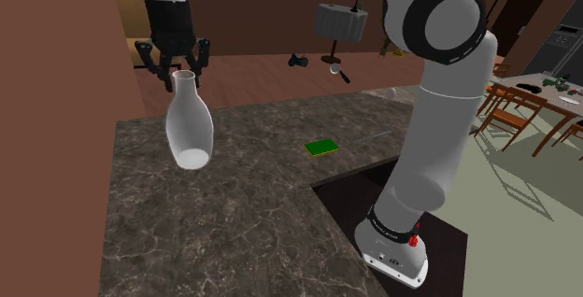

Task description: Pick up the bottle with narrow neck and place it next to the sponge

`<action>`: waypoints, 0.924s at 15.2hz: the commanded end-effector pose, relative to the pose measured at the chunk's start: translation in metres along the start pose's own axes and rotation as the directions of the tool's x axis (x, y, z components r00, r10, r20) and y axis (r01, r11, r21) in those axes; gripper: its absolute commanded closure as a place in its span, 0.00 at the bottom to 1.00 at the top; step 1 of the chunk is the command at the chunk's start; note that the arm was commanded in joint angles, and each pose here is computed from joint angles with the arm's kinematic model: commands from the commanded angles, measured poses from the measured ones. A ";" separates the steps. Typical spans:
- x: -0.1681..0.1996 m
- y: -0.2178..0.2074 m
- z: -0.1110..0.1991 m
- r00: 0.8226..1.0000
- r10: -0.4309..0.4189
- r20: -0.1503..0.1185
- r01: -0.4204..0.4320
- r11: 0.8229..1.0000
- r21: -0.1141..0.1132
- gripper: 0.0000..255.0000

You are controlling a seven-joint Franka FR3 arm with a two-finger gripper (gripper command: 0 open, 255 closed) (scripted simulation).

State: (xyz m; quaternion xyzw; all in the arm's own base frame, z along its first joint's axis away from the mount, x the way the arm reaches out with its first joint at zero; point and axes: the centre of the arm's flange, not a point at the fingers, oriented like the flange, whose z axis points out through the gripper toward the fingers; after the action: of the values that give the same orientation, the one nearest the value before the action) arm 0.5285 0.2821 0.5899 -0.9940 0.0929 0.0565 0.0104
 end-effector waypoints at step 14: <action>0.009 0.184 -0.076 1.000 -0.001 0.000 0.001 1.000 0.001 1.00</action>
State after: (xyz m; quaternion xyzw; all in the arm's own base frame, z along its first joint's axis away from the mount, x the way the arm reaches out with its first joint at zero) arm 0.5122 0.1093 0.6580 -0.9940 0.0929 0.0564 0.0107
